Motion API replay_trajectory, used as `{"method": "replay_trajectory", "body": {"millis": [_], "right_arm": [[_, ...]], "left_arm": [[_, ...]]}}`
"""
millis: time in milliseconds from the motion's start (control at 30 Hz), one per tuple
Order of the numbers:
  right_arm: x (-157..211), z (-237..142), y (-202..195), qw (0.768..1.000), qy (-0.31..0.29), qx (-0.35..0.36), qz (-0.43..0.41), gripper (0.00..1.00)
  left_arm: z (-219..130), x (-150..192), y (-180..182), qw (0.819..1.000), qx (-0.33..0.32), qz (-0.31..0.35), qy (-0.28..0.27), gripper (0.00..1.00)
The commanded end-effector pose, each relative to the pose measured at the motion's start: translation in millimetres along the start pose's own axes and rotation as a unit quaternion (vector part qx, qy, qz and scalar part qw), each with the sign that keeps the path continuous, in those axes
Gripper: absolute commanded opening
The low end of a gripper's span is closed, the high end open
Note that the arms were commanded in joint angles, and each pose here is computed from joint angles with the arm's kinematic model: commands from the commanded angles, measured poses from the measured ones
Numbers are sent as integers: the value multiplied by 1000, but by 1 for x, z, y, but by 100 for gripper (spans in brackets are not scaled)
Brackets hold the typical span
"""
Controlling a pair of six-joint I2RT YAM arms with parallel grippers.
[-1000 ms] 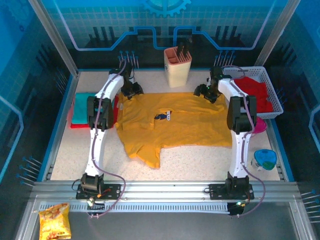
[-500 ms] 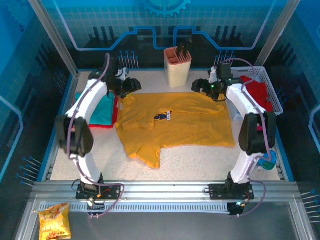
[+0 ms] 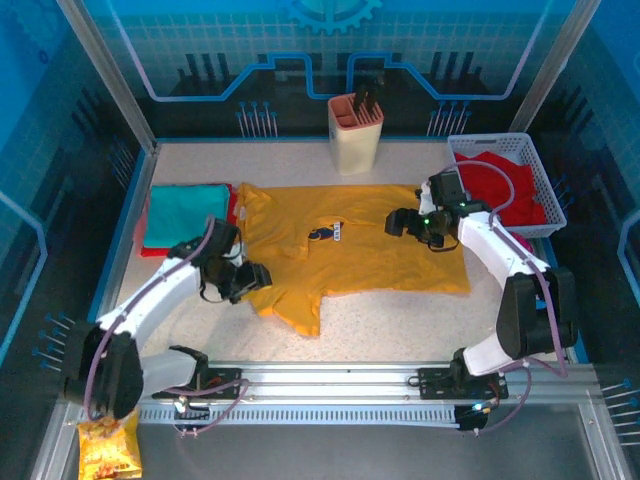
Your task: Fold and stack the t-shirts
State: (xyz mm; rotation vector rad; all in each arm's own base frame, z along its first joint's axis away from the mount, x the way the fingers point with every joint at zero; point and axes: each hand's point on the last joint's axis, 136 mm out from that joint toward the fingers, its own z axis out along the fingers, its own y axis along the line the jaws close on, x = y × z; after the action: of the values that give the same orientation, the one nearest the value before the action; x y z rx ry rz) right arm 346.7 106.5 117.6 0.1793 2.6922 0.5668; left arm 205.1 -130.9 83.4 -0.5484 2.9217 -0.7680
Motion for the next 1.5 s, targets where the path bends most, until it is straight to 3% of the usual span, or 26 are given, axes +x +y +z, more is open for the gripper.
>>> {"method": "replay_trajectory", "body": {"millis": [0,133,300,600,833,1000,1167,1233,1367,1467], "right_arm": [[5,-4,6,1000,2,0,-4,91],[3,-10,11,1000,-3,2,-9,91],[4,-13,11,1000,-4,6,-10,91],[10,-15,8,1000,2,11,-9,90],[10,-16,3,1000,0,21,-12,90],[9,-16,3,1000,3,22,-10,89],[11,-10,3,1000,11,16,-6,89],[13,-8,3,1000,15,16,-6,88],[19,-9,4,1000,22,11,-10,88],[22,-9,0,1000,23,17,-11,88]], "left_arm": [[9,19,10,999,-14,-31,6,52],[21,34,28,997,-50,-50,14,50],[36,35,31,997,-40,-70,12,48],[38,1,-2,999,-15,-40,-28,39],[36,-12,-24,1000,-23,-12,-10,1],[13,-31,-50,999,-25,19,-13,0],[25,-59,-70,999,-16,31,15,0],[38,-68,-71,999,-25,33,26,4],[54,-74,-68,998,-36,32,37,47],[44,-76,-64,998,-44,40,20,54]]}}
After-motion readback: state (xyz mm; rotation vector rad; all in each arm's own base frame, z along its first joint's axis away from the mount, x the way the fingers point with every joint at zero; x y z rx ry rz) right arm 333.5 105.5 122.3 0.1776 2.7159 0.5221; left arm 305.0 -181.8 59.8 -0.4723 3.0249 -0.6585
